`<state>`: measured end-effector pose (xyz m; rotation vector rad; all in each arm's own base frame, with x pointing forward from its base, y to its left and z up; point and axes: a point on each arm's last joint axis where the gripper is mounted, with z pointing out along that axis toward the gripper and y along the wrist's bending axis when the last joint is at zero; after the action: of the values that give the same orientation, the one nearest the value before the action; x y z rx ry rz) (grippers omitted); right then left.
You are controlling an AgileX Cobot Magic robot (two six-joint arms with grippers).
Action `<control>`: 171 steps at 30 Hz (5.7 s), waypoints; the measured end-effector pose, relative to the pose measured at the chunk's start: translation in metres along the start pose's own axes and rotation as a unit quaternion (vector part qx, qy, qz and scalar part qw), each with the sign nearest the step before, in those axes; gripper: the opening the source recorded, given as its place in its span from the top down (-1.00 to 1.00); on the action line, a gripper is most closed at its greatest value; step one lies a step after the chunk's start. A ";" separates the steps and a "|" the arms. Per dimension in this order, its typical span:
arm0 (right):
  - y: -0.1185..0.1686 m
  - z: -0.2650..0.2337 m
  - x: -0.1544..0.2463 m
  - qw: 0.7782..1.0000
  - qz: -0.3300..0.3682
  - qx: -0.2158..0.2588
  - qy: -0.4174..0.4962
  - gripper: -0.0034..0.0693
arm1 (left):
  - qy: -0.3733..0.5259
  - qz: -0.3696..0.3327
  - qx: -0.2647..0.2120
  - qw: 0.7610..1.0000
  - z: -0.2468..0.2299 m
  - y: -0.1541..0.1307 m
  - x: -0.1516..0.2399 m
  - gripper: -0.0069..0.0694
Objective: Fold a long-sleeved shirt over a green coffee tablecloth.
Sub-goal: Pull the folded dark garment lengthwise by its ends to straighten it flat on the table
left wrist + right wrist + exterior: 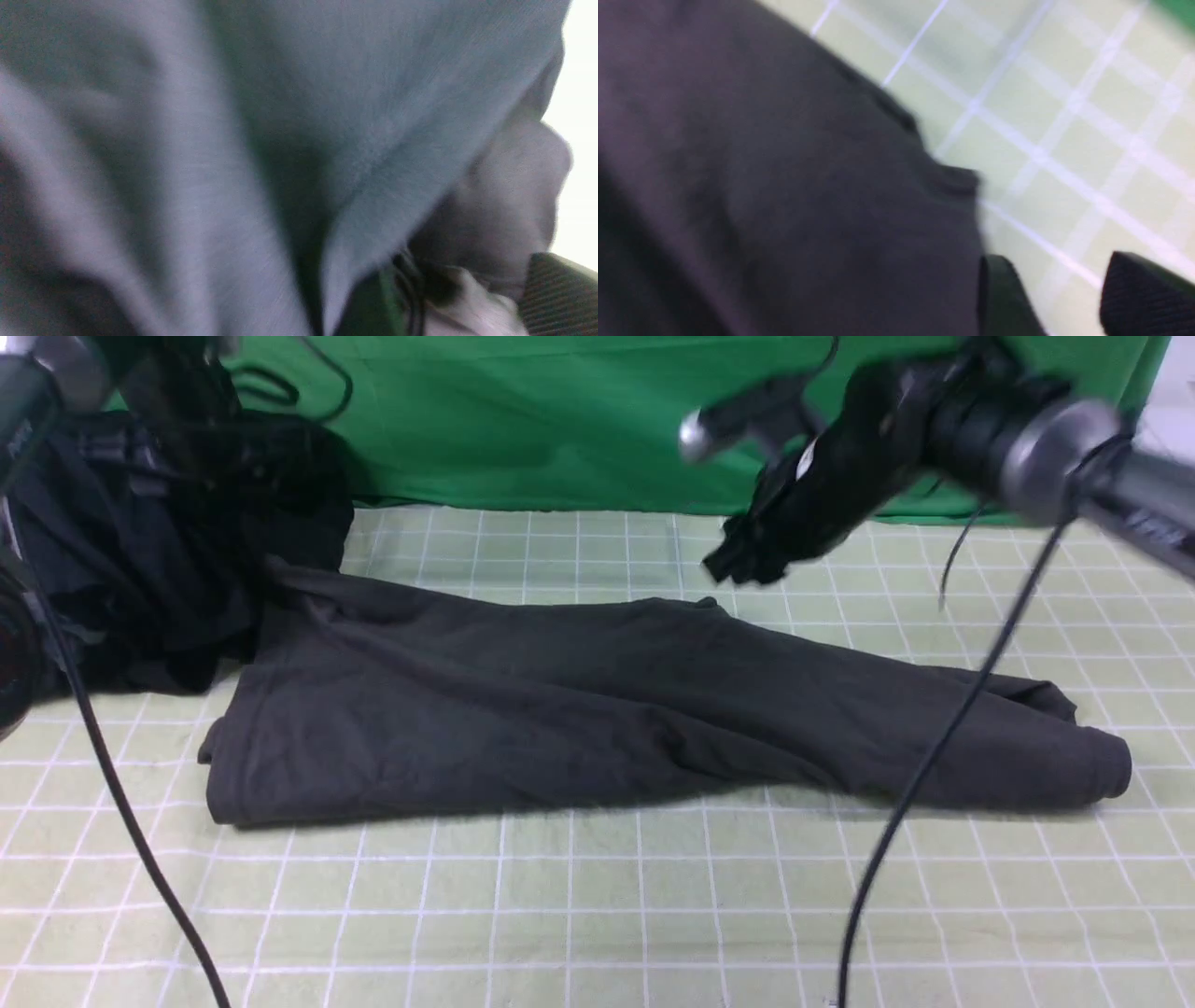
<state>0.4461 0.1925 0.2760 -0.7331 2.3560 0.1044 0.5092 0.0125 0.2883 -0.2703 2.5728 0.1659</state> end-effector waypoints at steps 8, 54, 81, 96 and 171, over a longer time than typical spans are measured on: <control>-0.076 -0.112 0.017 0.995 0.057 0.066 0.056 0.89 | -0.036 0.036 0.152 0.987 -0.093 -0.021 0.000 0.59; -0.171 -0.006 0.127 0.968 0.167 -0.010 0.190 0.82 | 0.195 0.136 0.062 0.969 0.017 -0.042 0.186 0.83; -0.183 -0.072 0.148 0.929 0.284 0.049 0.230 0.00 | 0.134 0.142 0.048 0.980 -0.056 -0.020 0.166 0.83; -0.167 -0.039 0.170 0.927 0.290 -0.002 0.238 -0.47 | 0.172 0.064 0.026 0.983 0.003 0.009 0.166 0.27; -0.095 -0.139 0.119 0.972 0.202 -0.022 0.116 0.14 | 0.142 0.083 0.205 0.965 -0.066 -0.088 0.131 0.64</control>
<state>0.3430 0.0201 0.3219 -0.2854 2.7087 0.2587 0.3866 -0.1051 0.2695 0.0831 2.8332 -0.3692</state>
